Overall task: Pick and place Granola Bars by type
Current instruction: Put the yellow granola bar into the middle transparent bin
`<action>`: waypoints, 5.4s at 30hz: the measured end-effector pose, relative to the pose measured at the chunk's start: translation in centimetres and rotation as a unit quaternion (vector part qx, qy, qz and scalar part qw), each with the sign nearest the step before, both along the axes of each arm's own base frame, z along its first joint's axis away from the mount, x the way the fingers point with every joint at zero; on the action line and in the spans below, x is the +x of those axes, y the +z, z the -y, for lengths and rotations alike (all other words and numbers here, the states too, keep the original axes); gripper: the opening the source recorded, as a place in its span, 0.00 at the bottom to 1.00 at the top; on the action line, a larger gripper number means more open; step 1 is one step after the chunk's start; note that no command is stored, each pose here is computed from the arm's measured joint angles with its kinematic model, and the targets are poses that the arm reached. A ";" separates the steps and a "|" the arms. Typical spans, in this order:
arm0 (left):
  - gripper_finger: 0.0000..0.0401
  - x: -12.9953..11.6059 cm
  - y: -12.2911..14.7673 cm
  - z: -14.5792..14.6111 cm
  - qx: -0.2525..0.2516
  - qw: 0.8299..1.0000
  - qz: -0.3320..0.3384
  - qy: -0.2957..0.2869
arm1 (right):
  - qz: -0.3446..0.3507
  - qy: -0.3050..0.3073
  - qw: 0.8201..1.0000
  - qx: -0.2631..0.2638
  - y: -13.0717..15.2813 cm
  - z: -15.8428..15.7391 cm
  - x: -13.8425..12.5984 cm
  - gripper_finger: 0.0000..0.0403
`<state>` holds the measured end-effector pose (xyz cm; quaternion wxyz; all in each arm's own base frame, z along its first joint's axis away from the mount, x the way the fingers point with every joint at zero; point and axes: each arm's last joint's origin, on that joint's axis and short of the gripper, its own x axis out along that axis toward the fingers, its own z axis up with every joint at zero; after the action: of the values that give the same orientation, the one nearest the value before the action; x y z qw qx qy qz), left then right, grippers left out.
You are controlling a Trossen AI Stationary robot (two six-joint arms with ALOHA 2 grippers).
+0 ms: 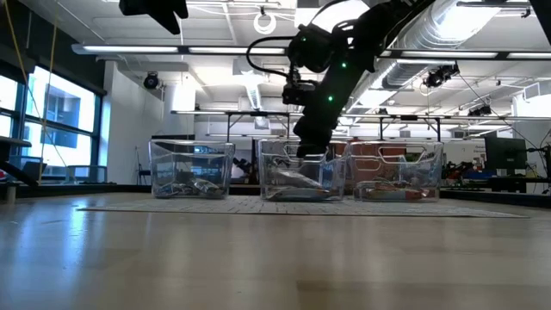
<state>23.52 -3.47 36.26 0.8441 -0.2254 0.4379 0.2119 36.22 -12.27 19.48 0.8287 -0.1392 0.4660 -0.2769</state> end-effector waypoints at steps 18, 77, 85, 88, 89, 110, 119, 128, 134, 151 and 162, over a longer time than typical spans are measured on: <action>0.41 0.0 0.0 0.0 0.000 1.000 0.001 0.000 | 0.216 0.309 0.894 0.241 7.4 -6.9 0.6 0.48; 0.41 -2.7 -10.1 16.1 -0.296 0.951 -0.078 0.046 | 0.160 0.321 0.915 0.182 4.3 -15.4 2.4 0.47; 0.41 -2.5 -12.1 16.7 -0.281 0.946 -0.151 0.052 | 0.160 0.321 0.916 0.182 4.3 -15.4 2.4 0.47; 0.41 -2.5 -13.8 17.0 -0.261 0.940 -0.206 0.075 | 0.159 0.321 0.916 0.183 4.3 -15.4 2.4 0.47; 0.41 -2.4 -14.4 17.1 -0.254 0.937 -0.223 0.087 | 0.158 0.321 0.916 0.183 4.3 -15.4 2.4 0.47; 0.41 -0.4 -22.3 18.8 -0.195 0.917 -0.313 0.151 | 0.164 0.322 0.915 0.181 4.3 -15.4 2.5 0.47; 0.27 0.4 -22.4 18.0 -0.199 0.916 -0.314 0.151 | 0.164 0.320 0.915 0.183 4.3 -15.4 2.5 0.47; 0.20 3.4 -19.9 15.1 -0.153 0.948 -0.262 0.091 | 0.079 0.262 0.947 0.166 4.1 -14.9 0.6 0.41; 0.20 6.4 -15.6 10.3 -0.067 0.965 -0.254 0.023 | 0.060 0.246 0.950 0.181 6.4 -14.7 -1.9 0.38; 0.20 15.0 -7.0 -15.6 0.174 0.984 0.036 -0.031 | 0.049 0.100 0.975 0.193 11.5 -13.9 -9.2 0.38; 0.21 14.3 -11.5 -26.1 0.135 0.988 0.072 0.034 | 0.037 0.092 0.977 0.186 11.2 -13.8 -9.2 0.38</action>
<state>37.82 22.65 24.80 0.8886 -0.1390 0.3353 0.2805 26.98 1.57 30.69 0.8788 -0.0144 0.4635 -0.1126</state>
